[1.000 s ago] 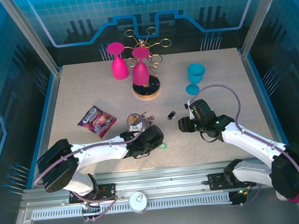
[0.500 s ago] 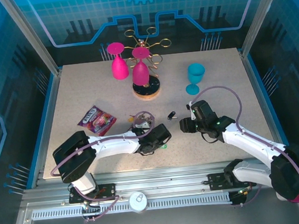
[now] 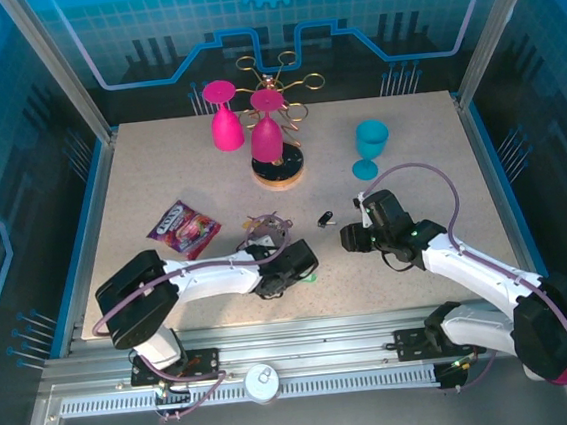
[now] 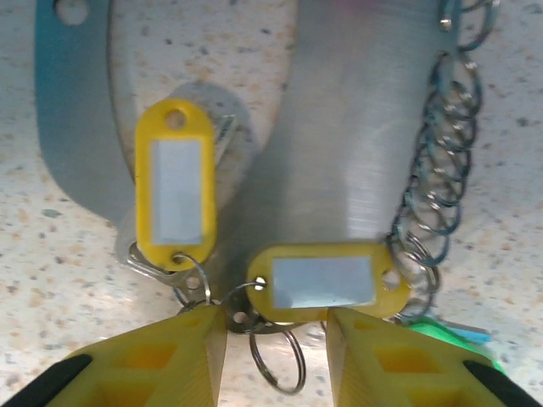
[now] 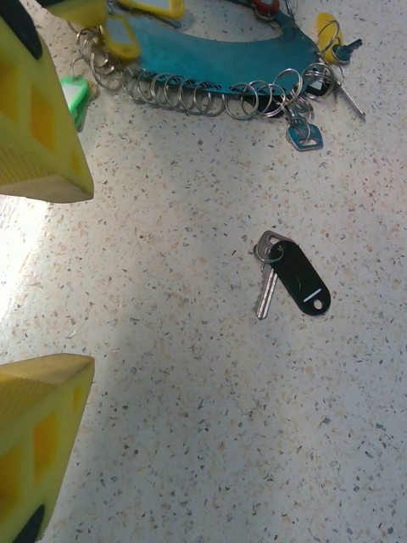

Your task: Put the keys on the keyring

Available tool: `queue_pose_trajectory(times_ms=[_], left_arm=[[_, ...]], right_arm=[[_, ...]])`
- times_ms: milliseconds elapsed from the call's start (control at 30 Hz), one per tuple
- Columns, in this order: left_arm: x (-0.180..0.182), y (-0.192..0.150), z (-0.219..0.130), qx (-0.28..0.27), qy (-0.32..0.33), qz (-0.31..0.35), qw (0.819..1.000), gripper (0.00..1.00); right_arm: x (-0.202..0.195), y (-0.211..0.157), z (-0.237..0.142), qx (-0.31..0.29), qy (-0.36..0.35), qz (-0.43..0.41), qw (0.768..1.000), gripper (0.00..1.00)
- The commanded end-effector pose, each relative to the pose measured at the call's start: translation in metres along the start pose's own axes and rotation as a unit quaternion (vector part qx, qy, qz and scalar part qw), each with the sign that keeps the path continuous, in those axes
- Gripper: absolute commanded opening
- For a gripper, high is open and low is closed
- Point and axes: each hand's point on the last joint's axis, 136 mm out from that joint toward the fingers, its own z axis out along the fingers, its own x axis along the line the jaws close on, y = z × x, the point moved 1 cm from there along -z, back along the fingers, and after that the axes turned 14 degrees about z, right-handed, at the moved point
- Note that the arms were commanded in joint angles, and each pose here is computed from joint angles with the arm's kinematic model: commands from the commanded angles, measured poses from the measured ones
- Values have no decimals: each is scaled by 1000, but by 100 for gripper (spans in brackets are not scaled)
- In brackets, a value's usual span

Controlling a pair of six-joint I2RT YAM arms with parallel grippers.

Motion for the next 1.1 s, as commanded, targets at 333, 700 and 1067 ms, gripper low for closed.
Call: queue_pose_trajectory(times_ms=[333, 700, 1067], left_arm=[[32, 15, -23, -40, -24, 13, 999, 25], [72, 49, -62, -110, -81, -49, 989, 32], [103, 59, -75, -146, -93, -109, 979, 34]], right_arm=[[37, -11, -2, 39, 79, -97, 991, 49], [113, -57, 16, 112, 153, -325, 927, 27], [150, -101, 60, 185, 153, -437, 867, 20]])
